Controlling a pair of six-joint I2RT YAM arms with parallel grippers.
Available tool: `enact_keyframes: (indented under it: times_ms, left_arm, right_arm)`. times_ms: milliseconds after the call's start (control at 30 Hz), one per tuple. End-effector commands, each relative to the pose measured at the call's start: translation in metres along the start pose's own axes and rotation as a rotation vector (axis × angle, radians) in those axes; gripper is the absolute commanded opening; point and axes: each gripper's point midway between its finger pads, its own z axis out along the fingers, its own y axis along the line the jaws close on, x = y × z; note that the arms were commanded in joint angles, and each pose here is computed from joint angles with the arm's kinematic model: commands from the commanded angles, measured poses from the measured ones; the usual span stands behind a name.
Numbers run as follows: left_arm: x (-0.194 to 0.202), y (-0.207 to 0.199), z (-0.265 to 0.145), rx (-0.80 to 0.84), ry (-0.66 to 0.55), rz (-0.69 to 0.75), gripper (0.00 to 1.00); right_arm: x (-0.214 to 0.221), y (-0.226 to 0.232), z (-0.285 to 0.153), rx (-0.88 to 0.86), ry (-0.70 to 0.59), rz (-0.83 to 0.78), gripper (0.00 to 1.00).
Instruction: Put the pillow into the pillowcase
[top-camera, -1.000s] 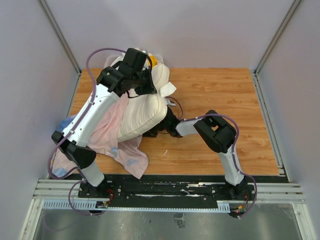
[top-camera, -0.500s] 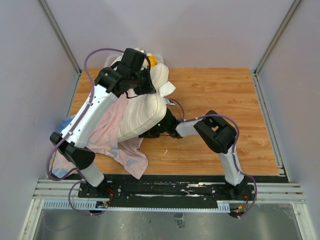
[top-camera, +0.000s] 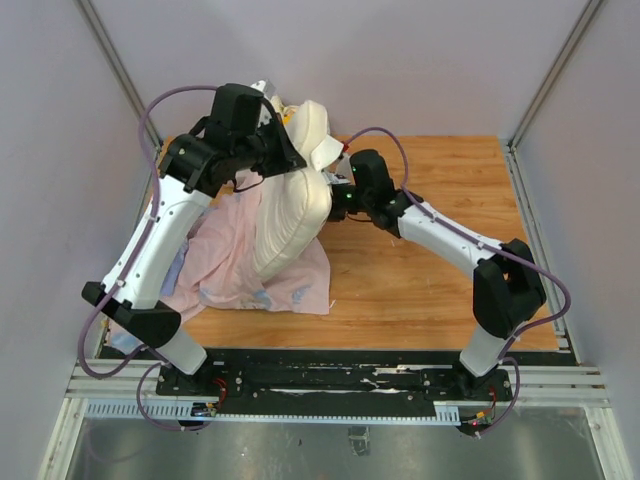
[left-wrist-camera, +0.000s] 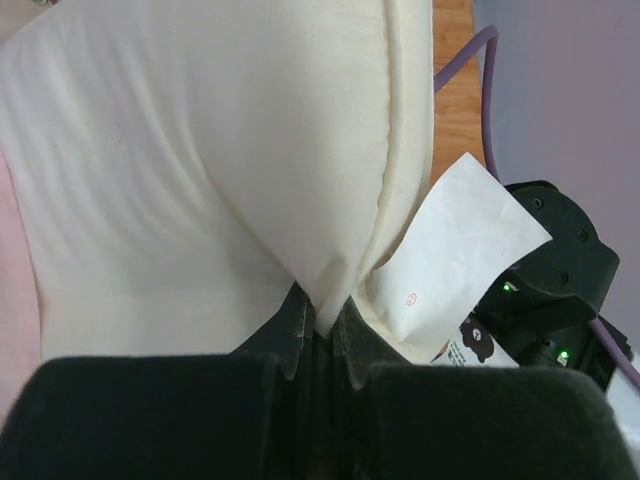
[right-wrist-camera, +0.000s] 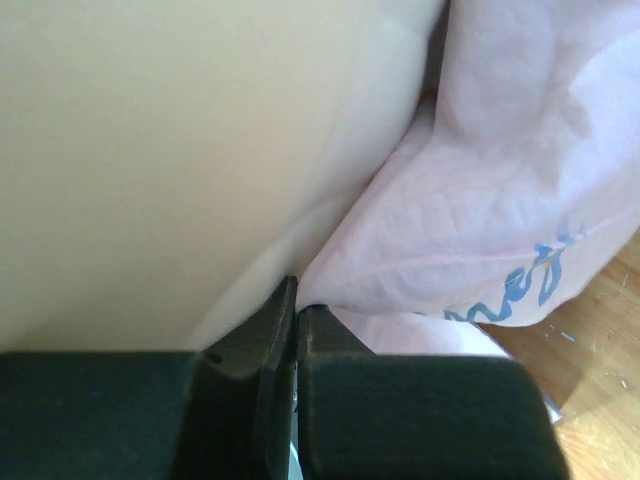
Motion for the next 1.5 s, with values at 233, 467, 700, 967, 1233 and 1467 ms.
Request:
enact_keyframes:
  times_ms: [233,467,700,967,1233,1467]
  left_arm:
    - [-0.052,-0.027,-0.042,0.149,-0.171,-0.011,0.0]
    - [-0.086,-0.054,-0.076,0.247,-0.283,-0.033,0.0]
    - [-0.094,-0.066,-0.096,0.32,-0.339,-0.044,0.0]
    - [-0.101,-0.062,-0.101,0.324,-0.372,-0.047,0.0]
    - [-0.082,-0.047,-0.069,0.298,-0.32,-0.033,0.0]
    - [-0.077,-0.042,-0.058,0.299,-0.312,-0.021,0.0]
  right_arm:
    - [-0.061,0.075,-0.069,-0.007,-0.045,-0.173,0.01]
    - [-0.068,0.102,-0.093,-0.04,-0.072,-0.205,0.01]
    - [-0.088,0.156,-0.139,-0.082,-0.161,-0.318,0.01]
    - [-0.089,0.201,-0.183,-0.19,-0.23,-0.388,0.01]
    - [-0.09,0.25,-0.225,-0.29,-0.284,-0.449,0.01]
    - [-0.09,0.228,-0.212,-0.239,-0.278,-0.438,0.01]
